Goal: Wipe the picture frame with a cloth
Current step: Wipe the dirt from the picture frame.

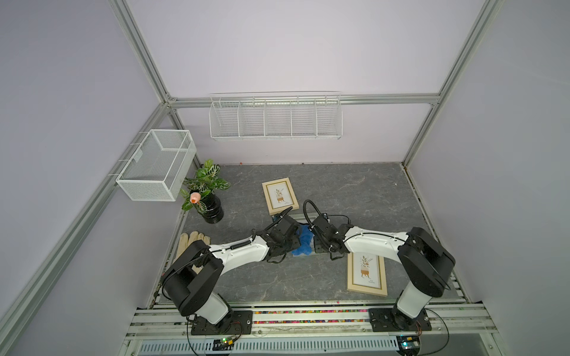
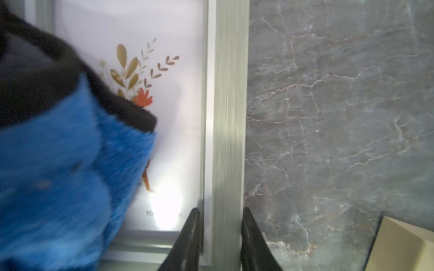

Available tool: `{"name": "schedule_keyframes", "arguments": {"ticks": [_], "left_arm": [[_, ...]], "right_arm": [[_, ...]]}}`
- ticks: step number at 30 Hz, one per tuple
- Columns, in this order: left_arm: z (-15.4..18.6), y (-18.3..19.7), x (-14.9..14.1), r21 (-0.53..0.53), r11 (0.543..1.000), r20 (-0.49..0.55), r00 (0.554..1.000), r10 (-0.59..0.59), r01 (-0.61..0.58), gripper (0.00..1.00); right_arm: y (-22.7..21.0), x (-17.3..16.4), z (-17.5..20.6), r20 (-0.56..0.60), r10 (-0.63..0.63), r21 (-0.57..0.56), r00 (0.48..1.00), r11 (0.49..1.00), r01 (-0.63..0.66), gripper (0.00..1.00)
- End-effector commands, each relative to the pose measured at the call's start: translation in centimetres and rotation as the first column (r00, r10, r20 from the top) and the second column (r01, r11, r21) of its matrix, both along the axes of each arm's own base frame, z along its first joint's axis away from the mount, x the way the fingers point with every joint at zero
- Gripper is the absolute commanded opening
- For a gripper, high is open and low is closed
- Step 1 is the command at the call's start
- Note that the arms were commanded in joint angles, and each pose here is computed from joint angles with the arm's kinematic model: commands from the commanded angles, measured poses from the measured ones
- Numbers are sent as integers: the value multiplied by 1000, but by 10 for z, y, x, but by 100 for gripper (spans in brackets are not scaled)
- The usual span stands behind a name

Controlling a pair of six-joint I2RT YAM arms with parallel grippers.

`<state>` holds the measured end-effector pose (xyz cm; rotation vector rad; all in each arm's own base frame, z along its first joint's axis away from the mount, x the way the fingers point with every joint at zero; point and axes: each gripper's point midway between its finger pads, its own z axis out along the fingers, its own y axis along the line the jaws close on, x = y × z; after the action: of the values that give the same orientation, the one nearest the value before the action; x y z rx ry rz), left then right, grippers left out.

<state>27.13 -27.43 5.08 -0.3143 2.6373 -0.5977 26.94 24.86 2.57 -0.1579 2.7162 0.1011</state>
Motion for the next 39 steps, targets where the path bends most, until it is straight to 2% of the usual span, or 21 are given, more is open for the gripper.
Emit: {"name": "schedule_keyframes", "arguments": {"ticks": [1, 6, 10, 14, 16, 19, 21, 24, 29, 31, 33, 39], "left_arm": [[-4, 1, 27, 86, 996, 25, 1000, 17, -20, 0], [1, 12, 85, 111, 990, 63, 994, 84, -91, 0], [2, 1, 110, 140, 989, 68, 997, 46, -55, 0], [1, -17, 98, 121, 993, 62, 998, 6, -13, 0], [4, -39, 92, 104, 994, 63, 997, -35, 28, 0], [1, -69, 91, 55, 996, 46, 996, -79, 76, 0], [-6, -73, 92, 55, 995, 27, 996, -83, 81, 0], [-11, -54, 93, 96, 994, 16, 998, -58, 56, 0], [-10, 18, 83, 205, 978, 23, 999, 31, -35, 0], [-9, 34, 75, 224, 974, 26, 999, 38, -43, 0], [-8, 40, 65, 230, 973, 20, 999, 27, -31, 0], [-15, 15, 14, 144, 988, -36, 998, -48, 53, 0]], "right_arm": [[-29, -12, -16, -41, -14, -113, 999, 994, 9, 17], [-30, -12, -13, -37, -13, -113, 999, 994, 9, 17], [-32, -12, -13, -35, -14, -115, 999, 993, 10, 17], [-31, -12, -13, -35, -13, -114, 999, 993, 9, 18], [-30, -11, -14, -36, -13, -112, 999, 994, 9, 18], [-27, -10, -16, -43, -10, -114, 999, 994, 5, 18], [-26, -10, -16, -45, -6, -116, 999, 993, 1, 17], [-29, -11, -15, -42, -8, -125, 999, 992, 3, 17], [-32, -12, -18, -47, -17, -127, 999, 992, 10, 17], [-31, -11, -19, -48, -16, -124, 999, 992, 10, 17], [-30, -11, -20, -50, -13, -125, 999, 992, 7, 17], [-29, -7, -19, -49, -10, -136, 999, 991, 3, 17]]}}
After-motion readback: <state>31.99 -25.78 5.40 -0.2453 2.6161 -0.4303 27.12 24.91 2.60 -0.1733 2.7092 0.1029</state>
